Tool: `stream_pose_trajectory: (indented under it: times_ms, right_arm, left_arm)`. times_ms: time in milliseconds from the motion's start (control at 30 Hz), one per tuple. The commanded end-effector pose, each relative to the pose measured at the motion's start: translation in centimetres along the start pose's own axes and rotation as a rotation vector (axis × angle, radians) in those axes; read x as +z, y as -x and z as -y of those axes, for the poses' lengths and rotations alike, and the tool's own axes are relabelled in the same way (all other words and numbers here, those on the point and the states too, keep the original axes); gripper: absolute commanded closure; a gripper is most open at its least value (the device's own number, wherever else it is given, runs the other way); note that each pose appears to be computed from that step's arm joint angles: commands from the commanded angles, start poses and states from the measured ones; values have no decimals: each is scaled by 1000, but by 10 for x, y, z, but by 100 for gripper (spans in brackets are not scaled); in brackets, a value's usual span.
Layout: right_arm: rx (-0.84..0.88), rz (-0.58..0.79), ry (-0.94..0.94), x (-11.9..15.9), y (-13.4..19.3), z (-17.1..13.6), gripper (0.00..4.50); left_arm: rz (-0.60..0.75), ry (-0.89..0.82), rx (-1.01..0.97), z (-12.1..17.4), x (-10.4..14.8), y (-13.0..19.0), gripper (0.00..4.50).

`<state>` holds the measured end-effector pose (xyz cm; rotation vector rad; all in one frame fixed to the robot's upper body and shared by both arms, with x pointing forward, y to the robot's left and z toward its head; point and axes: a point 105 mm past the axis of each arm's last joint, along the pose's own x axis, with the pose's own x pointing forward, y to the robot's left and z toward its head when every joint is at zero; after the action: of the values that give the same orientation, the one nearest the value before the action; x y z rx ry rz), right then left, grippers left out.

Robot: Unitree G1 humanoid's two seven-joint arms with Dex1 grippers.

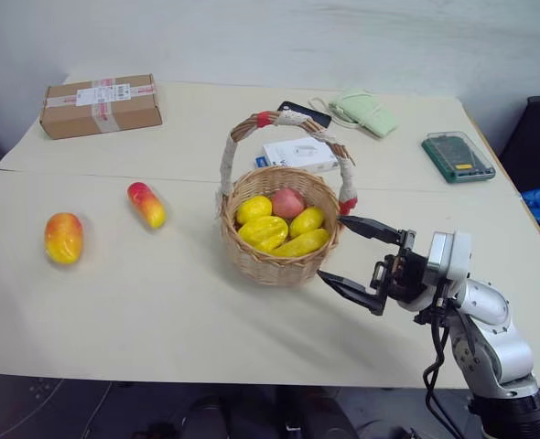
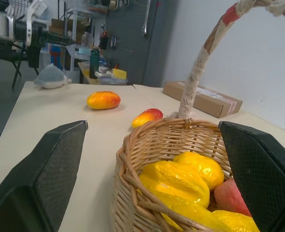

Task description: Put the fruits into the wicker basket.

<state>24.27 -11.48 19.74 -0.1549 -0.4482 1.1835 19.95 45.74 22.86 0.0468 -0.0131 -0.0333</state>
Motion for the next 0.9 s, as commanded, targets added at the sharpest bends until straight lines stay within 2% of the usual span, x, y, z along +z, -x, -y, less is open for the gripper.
stream_pose_trajectory:
  times_ms: [33,100,167,367,433,600,767,900]
  right_arm:
    - [35,22,54,10,2,0,0]
    - [37,31,62,10,2,1,0]
    - [36,38,59,9,2,1,0]
    - [40,34,46,1,10,-6,0]
    - [36,29,45,0,13,-8,0]
    - [1,23,39,-2,20,-10,0]
    - [-27,19,40,-2,24,-12,0]
    - [-40,19,41,-3,26,-12,0]
  left_arm:
    - [-200,80,-150,21,-13,-15,5]
    - [-310,144,-105,19,-28,-28,5]
    - [-344,198,-98,25,-35,-48,5]
    - [-369,343,-167,55,-47,-97,5]
    - [-432,289,-134,57,-61,-107,5]
    - [-400,262,-4,52,-69,-133,5]
    - [-444,264,-63,70,-85,-141,5]
    - [-411,232,-66,70,-80,-144,5]
